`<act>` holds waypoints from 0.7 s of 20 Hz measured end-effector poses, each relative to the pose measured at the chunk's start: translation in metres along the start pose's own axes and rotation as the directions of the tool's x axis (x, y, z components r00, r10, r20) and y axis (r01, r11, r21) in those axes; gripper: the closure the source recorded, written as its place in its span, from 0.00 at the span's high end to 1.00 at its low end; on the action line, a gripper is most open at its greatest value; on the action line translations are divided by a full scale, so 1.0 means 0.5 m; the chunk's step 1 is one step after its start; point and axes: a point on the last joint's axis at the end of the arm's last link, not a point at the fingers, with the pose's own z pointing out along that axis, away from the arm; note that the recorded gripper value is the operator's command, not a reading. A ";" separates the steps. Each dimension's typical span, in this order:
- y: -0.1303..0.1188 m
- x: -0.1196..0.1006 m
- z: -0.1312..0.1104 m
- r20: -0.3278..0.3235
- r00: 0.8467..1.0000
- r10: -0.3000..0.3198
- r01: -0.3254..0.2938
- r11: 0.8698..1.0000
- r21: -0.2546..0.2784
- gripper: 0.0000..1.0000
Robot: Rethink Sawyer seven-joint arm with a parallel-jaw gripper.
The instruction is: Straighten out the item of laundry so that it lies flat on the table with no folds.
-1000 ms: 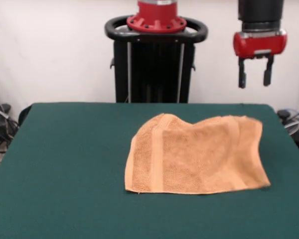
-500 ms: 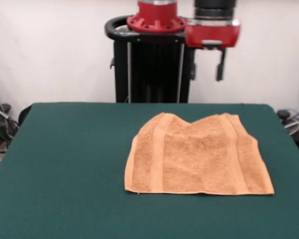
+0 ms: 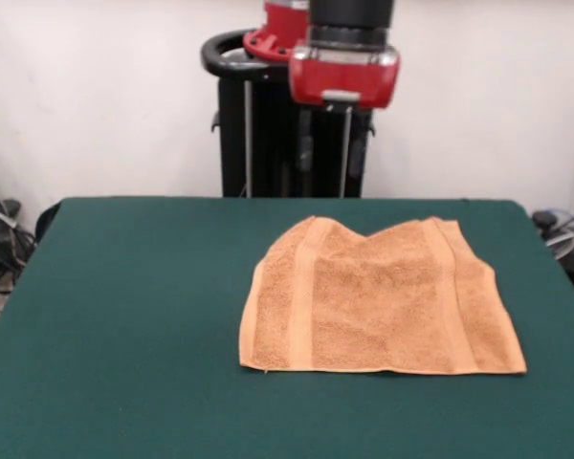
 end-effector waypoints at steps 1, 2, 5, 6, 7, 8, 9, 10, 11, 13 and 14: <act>-0.006 0.000 0.010 0.002 1.000 -0.001 0.001 1.000 0.002 1.00; -0.011 0.001 0.017 0.004 1.000 -0.002 0.002 1.000 0.003 1.00; -0.022 0.026 0.070 -0.006 1.000 -0.010 0.010 1.000 0.002 1.00; -0.022 0.034 0.083 -0.011 1.000 -0.013 0.013 1.000 0.000 1.00; -0.020 0.042 0.093 -0.017 1.000 -0.017 0.017 1.000 -0.002 1.00; -0.017 0.050 0.104 -0.023 0.999 -0.022 0.022 1.000 -0.004 1.00; -0.014 0.061 0.117 -0.032 0.999 -0.029 0.029 1.000 -0.007 1.00; -0.013 0.065 0.121 -0.035 0.999 -0.032 0.032 0.999 -0.008 1.00; -0.012 0.068 0.126 -0.038 0.999 -0.035 0.035 0.999 -0.009 1.00; -0.006 0.098 0.162 -0.052 0.997 -0.056 0.055 0.998 -0.018 1.00; -0.005 0.106 0.171 -0.052 0.997 -0.060 0.059 0.998 -0.020 1.00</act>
